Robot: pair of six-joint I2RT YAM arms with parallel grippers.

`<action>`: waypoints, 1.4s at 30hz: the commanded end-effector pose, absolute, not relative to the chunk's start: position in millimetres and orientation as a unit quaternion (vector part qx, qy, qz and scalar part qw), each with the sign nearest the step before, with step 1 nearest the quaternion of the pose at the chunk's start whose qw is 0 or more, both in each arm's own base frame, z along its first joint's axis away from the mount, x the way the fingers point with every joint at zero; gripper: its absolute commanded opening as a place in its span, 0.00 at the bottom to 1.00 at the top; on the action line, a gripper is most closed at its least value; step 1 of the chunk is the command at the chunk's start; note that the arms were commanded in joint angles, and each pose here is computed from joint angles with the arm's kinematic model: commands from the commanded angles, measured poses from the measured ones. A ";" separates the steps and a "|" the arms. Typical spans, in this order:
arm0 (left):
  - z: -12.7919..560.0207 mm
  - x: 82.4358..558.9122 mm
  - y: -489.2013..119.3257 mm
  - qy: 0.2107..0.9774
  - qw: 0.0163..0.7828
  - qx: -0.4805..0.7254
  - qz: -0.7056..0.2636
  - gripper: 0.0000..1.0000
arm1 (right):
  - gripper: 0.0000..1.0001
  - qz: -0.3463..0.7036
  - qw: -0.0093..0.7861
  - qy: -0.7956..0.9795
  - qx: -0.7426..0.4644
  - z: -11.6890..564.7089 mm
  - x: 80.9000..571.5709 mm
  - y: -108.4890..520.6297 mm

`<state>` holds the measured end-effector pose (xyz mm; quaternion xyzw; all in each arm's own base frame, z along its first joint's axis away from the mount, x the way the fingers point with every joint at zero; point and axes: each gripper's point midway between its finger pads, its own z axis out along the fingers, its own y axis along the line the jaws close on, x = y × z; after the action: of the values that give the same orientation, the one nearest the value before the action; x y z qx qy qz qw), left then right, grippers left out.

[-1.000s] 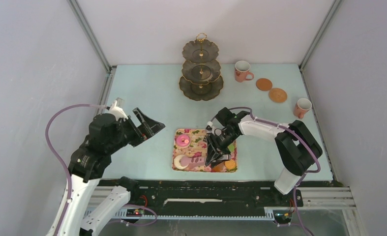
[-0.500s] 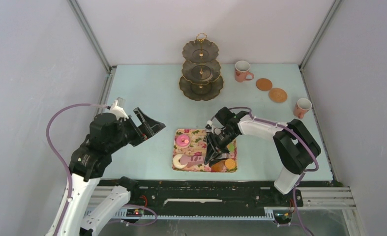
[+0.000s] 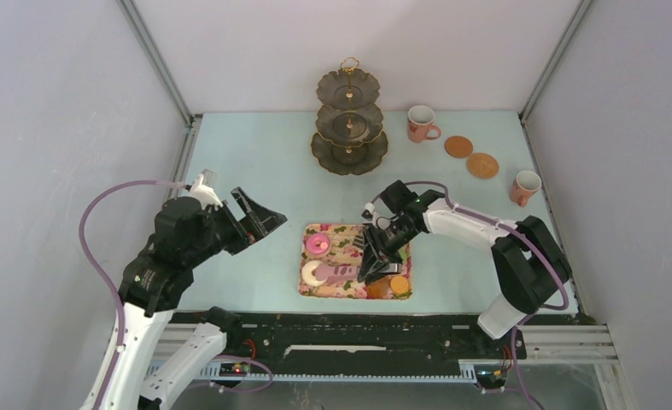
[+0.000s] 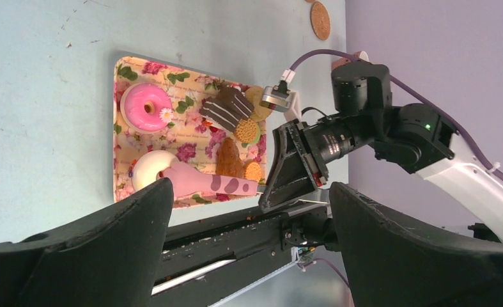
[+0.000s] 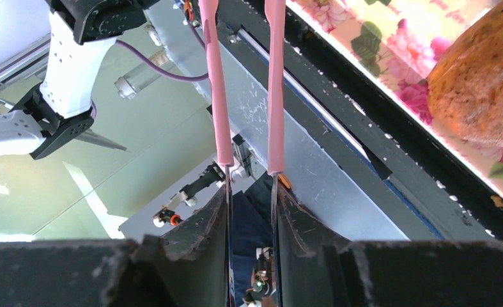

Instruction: Serve the afternoon tea

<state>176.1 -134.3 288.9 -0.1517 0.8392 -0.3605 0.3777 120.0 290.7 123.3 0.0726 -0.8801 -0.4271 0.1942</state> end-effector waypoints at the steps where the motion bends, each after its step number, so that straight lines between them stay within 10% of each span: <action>1: 302.2 177.0 -134.8 0.827 0.395 -0.147 -0.373 0.98 | 0.00 -0.444 0.178 -0.875 0.076 147.1 117.7 286.2; 22: 293.3 182.7 -134.2 0.842 0.386 -0.136 -0.352 0.98 | 0.00 -0.526 -0.007 -0.844 -0.101 205.1 253.0 216.8; 42: 286.4 216.2 -112.4 0.897 0.389 -0.028 -0.207 0.98 | 0.00 -0.471 -0.023 -0.861 -0.190 170.6 417.0 194.0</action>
<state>209.0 -119.4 285.1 -0.0614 0.8923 -0.2379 0.3787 396.7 190.8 160.5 -0.1864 -0.8647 -0.4661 -0.0145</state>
